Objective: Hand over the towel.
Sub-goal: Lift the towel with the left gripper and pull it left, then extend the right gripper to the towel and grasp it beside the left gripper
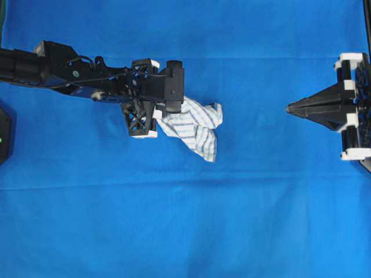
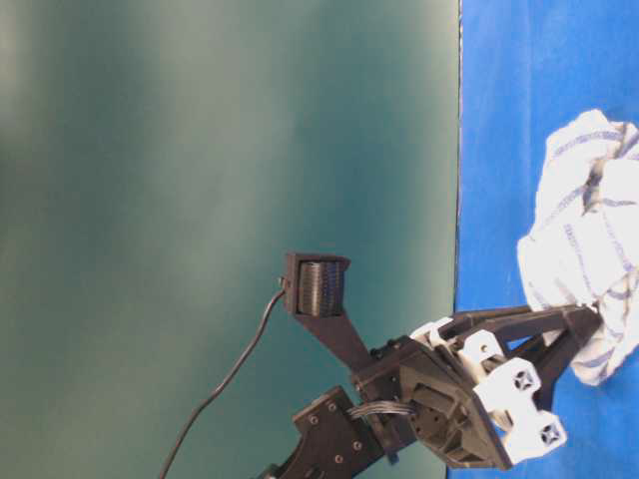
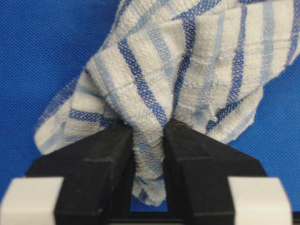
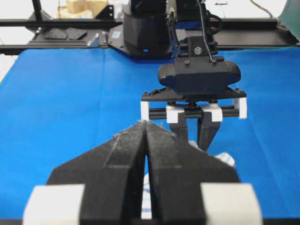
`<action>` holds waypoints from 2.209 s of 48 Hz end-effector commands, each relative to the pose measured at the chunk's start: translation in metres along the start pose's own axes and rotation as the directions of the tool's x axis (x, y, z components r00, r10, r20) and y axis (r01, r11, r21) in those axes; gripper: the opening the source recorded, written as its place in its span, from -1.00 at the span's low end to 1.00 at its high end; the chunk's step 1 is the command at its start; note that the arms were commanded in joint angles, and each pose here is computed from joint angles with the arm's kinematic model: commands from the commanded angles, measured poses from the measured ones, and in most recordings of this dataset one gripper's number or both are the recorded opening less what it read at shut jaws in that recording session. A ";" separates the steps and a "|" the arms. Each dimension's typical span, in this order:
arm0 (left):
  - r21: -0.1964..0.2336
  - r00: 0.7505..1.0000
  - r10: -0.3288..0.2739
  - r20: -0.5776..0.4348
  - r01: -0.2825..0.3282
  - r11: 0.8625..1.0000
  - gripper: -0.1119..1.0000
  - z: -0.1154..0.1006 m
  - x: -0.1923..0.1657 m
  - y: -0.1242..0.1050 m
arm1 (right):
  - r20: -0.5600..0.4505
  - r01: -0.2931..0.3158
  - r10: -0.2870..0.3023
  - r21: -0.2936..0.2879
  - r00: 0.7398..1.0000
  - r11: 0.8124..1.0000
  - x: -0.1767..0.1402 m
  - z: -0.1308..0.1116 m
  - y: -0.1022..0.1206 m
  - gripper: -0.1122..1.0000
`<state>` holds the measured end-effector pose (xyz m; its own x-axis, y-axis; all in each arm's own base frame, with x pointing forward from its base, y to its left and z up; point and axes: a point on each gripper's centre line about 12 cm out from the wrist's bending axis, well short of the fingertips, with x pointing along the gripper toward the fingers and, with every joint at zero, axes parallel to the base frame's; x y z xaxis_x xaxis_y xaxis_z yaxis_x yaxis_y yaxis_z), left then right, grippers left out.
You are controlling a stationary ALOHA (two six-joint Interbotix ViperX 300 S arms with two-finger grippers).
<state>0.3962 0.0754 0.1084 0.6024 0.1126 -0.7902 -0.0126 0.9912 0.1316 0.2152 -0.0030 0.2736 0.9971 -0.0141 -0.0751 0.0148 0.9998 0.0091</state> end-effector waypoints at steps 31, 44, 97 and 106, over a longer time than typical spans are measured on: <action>-0.035 0.826 0.065 0.560 -0.055 0.998 -0.62 0.111 -0.196 0.001 | 0.031 0.023 -0.023 0.003 0.999 1.000 0.002 0.009 -0.005 -0.80; -0.025 0.732 0.032 0.681 -0.020 0.999 -0.62 0.113 -0.227 -0.018 | 0.031 0.055 -0.055 0.004 0.998 0.998 0.002 0.008 -0.012 -0.80; -0.030 0.759 0.037 0.650 -0.023 0.999 -0.62 0.106 -0.212 -0.017 | 0.046 0.021 -0.026 0.109 0.999 0.994 0.156 0.028 -0.005 0.52; -0.030 0.759 0.037 0.650 -0.023 0.999 -0.62 0.106 -0.212 -0.017 | 0.015 0.033 -0.035 0.116 0.999 0.993 0.189 0.027 -0.008 0.52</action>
<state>0.3534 0.0272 0.3298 0.9704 0.0747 -0.2296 -0.0449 0.9902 0.1325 0.3949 -0.0108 0.2717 0.9946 -0.0410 -0.0954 0.0522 0.9917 0.1173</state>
